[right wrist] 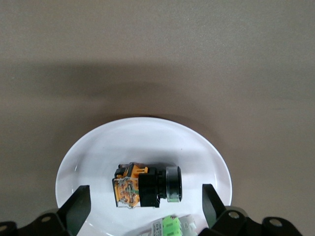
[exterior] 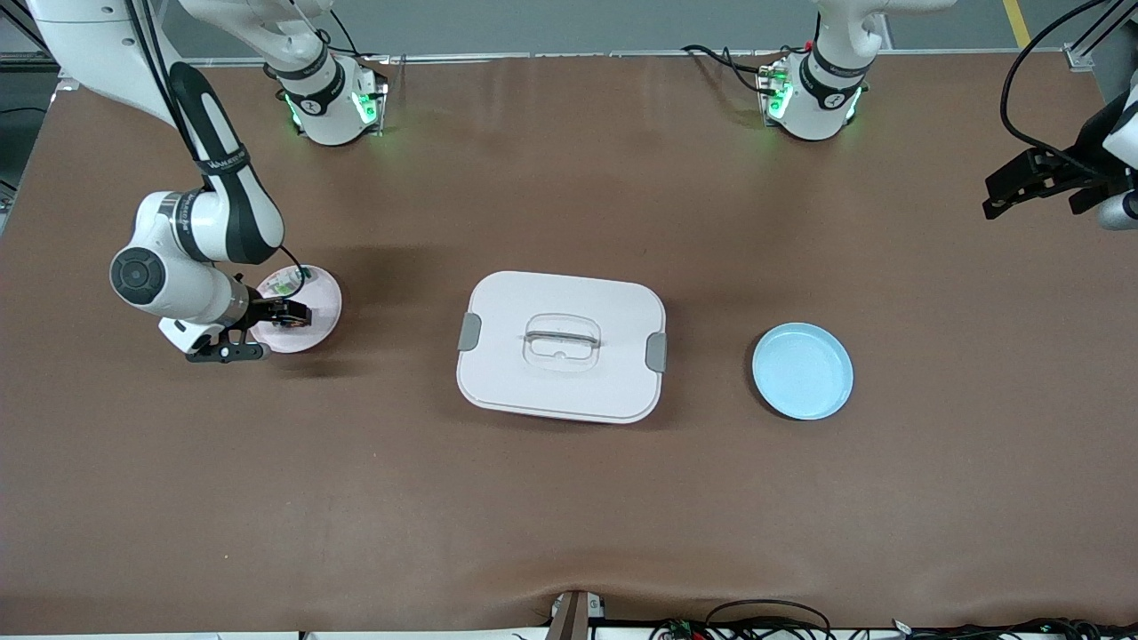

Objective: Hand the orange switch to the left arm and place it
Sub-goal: 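Move the right gripper down over the orange switch on the white plate, then close the right gripper on the orange switch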

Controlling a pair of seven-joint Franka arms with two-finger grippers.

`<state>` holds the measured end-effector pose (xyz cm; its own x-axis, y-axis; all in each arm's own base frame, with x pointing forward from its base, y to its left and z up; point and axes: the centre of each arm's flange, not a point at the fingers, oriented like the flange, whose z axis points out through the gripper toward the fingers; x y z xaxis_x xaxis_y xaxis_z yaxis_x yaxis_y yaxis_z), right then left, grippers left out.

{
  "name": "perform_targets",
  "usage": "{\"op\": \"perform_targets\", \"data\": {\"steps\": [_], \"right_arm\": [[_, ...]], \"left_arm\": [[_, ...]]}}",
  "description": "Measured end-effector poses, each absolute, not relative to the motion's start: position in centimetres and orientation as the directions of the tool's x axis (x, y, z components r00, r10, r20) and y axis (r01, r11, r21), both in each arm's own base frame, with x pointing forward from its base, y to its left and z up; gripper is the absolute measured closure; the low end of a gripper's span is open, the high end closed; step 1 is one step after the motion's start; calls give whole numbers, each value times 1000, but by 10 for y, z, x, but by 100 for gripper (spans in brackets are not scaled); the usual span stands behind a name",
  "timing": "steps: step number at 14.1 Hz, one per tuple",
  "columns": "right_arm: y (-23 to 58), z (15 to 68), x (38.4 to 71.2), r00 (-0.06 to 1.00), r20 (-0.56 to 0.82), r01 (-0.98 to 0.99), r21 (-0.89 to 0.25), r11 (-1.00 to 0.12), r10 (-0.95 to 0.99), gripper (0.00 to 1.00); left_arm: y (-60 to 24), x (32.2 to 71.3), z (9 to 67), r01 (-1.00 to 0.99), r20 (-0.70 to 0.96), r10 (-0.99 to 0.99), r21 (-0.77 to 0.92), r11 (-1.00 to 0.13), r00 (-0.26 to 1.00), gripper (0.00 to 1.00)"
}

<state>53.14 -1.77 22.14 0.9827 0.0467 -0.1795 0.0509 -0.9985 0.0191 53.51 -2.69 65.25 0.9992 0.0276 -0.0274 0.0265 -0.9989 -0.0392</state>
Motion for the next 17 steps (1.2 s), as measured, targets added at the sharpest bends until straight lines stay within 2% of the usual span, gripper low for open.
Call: {"op": "perform_targets", "data": {"steps": [17], "right_arm": [[-20,176,522,967,-249,57,22,-998,50,0]], "left_arm": [[-29,536,650,23,-30,24,-40,-999,999,0]]}}
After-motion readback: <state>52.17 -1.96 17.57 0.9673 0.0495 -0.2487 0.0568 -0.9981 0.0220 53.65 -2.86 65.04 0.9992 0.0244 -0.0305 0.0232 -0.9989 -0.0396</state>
